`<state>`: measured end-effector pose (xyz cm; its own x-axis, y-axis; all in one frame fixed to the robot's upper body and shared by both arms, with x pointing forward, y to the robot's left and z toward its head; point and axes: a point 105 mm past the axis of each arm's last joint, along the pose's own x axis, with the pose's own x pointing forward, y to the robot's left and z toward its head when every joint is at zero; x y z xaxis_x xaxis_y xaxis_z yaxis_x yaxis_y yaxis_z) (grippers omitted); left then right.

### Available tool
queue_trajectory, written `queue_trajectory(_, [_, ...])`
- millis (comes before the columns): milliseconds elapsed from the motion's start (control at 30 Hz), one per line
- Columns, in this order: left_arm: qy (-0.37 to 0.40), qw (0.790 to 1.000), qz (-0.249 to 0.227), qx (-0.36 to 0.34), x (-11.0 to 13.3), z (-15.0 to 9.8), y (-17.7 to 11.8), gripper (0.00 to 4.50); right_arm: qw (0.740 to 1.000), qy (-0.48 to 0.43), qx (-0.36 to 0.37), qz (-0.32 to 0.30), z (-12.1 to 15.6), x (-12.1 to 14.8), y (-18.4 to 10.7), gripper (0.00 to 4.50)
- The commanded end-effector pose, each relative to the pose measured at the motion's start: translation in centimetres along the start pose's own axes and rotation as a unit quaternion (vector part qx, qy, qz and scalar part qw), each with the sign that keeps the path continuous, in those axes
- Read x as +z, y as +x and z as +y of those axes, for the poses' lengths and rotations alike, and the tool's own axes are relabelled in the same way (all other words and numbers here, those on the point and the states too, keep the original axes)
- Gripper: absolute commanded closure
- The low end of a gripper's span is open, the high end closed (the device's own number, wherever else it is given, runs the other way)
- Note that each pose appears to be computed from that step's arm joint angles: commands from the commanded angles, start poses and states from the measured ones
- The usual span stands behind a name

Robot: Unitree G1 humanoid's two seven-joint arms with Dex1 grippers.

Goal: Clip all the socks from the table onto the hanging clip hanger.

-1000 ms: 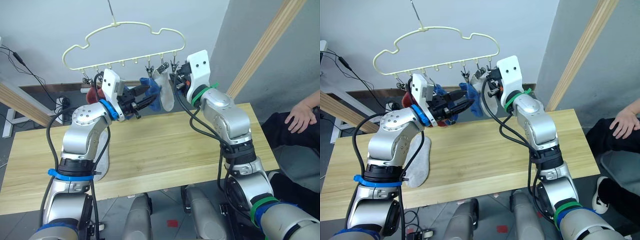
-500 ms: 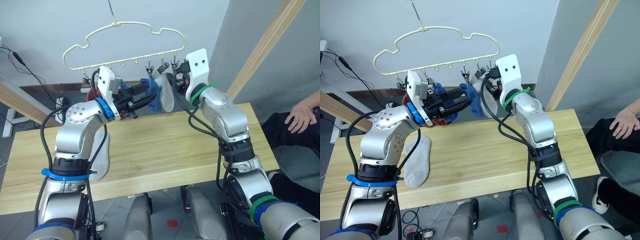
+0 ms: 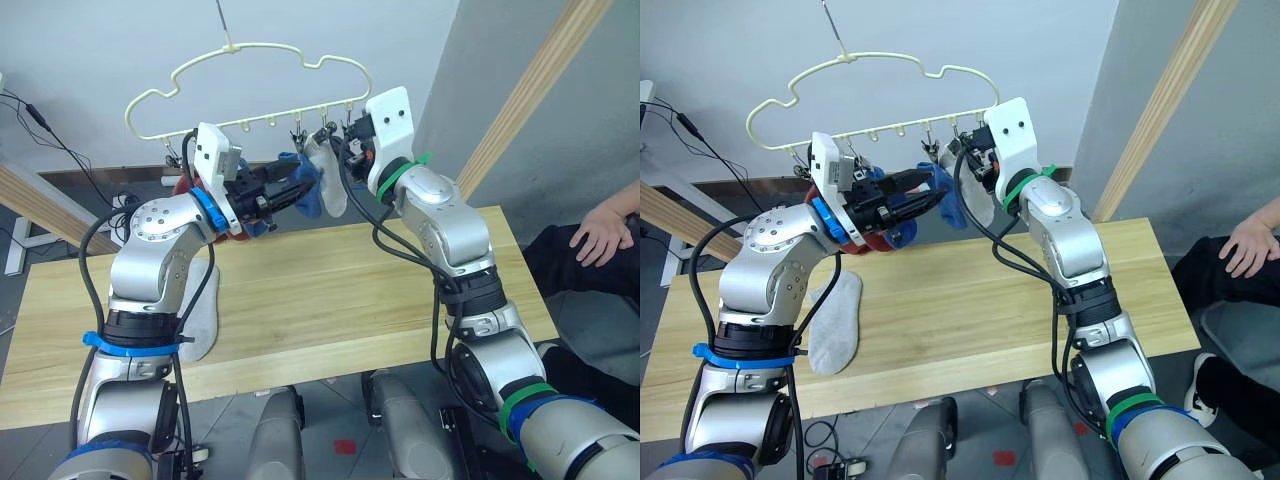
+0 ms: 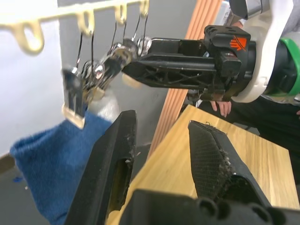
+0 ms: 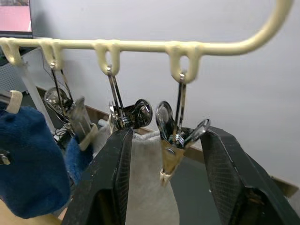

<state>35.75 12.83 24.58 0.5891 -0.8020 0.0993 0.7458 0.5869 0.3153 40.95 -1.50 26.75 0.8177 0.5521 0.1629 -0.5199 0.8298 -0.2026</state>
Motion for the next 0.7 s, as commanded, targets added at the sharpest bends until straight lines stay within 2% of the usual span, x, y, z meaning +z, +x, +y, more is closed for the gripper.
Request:
queue_trajectory(33, [0.025,1.0,-0.016,0.001,1.4,0.1,-0.2,2.49,0.999,-0.02,0.018,-0.038,0.7,2.1,0.4,2.22])
queue_trajectory(700, [0.031,0.999,-0.015,0.0,1.4,0.1,-0.2,2.49,0.992,-0.124,-0.003,-0.027,-0.5,1.5,0.5,2.22])
